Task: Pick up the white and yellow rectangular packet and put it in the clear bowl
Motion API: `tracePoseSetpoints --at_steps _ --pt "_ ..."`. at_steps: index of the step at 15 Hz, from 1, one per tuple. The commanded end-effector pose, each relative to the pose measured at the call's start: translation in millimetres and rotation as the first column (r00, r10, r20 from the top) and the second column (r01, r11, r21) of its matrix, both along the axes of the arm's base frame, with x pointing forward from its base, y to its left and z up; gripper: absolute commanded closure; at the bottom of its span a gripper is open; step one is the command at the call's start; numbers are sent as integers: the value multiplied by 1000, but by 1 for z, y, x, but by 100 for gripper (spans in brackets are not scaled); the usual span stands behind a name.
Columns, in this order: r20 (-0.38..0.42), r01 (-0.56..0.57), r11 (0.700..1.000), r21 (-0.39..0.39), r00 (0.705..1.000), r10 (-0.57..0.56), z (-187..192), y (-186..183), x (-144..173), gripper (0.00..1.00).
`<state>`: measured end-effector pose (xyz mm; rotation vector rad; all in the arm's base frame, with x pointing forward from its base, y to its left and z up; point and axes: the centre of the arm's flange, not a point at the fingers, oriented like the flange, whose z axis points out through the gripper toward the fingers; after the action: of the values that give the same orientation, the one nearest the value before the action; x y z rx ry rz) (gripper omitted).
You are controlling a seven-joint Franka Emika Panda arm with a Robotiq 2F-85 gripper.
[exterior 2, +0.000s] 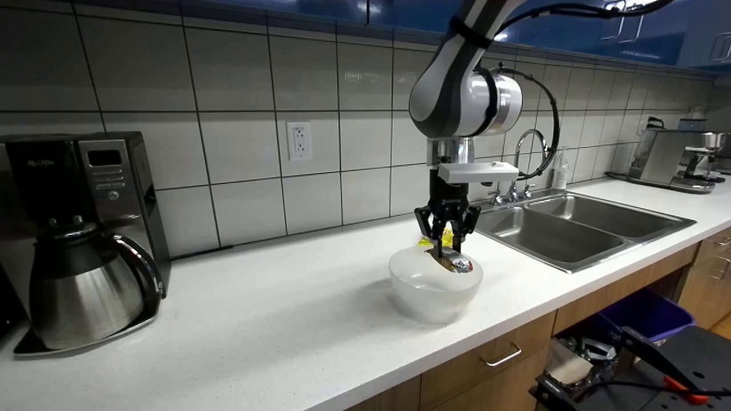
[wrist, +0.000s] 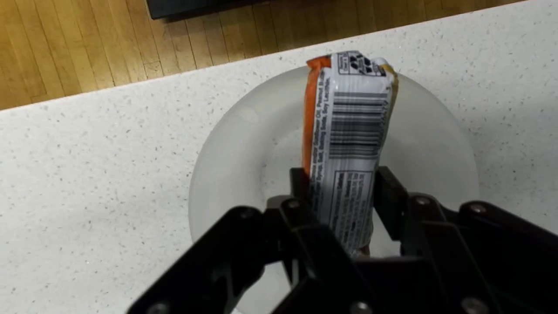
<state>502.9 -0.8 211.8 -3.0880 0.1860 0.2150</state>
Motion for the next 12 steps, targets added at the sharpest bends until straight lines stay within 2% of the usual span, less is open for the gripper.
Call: tracePoseSetpoints --at_steps 1,6,7,8,9,12 --pt "24 26 1000 -17 999 -26 -16 -12 3 84" --pt "23 43 999 -28 999 -43 -39 -19 6 84" --pt "18 45 999 -27 999 -44 -42 -19 6 34" --pt "18 46 999 -27 999 -45 -42 -18 6 33" --pt "20 46 999 -26 999 -45 -42 -17 7 27" --pt "40 43 999 -21 998 -42 -26 -15 8 4"
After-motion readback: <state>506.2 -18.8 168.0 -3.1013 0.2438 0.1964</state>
